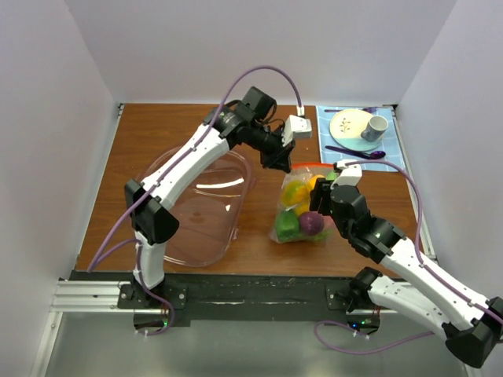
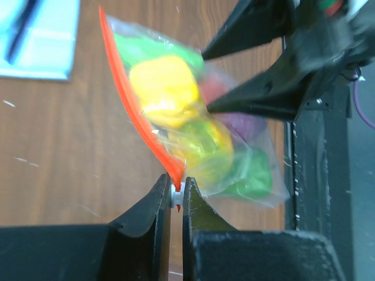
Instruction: Open the zip-top bag and remove the fake food
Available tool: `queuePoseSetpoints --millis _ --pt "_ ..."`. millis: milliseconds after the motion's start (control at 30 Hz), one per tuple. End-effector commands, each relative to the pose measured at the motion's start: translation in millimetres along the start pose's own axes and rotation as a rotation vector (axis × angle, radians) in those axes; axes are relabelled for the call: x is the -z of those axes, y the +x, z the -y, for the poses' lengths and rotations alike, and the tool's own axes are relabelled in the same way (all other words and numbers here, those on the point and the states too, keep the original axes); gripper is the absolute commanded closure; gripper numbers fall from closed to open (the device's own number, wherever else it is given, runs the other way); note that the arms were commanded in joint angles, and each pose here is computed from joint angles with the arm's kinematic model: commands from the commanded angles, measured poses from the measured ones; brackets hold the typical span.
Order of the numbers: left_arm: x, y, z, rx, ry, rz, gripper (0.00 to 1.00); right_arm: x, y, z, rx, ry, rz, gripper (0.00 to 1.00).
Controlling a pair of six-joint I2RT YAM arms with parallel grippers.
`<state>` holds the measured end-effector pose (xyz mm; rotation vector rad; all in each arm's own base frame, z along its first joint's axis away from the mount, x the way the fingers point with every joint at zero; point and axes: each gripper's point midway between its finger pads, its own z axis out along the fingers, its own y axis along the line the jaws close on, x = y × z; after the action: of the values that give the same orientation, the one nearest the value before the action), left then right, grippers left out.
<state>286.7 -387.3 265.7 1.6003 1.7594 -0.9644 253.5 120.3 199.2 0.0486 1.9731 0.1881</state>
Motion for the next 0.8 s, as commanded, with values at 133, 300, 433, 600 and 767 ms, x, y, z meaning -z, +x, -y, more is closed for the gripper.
queuePoseSetpoints --millis 133,300,433,600,767 --pt "12.0 -1.4 53.6 -0.139 0.075 -0.02 0.98 16.4 -97.3 -28.1 0.119 -0.083 0.192 0.27" --pt "9.4 6.1 83.5 -0.193 0.13 -0.066 0.94 37.3 -149.0 -65.0 0.351 -0.287 0.387 0.25" --pt "28.1 -13.6 87.5 -0.285 0.083 -0.029 0.95 56.2 -143.6 -103.7 0.54 -0.536 0.38 0.26" --pt "48.7 -27.1 90.0 -0.363 0.024 0.001 0.96 76.9 -137.4 -109.0 0.635 -0.639 0.345 0.37" --pt "64.9 -29.9 93.7 -0.459 -0.022 0.028 0.99 97.8 -138.0 -102.4 0.677 -0.675 0.369 0.37"
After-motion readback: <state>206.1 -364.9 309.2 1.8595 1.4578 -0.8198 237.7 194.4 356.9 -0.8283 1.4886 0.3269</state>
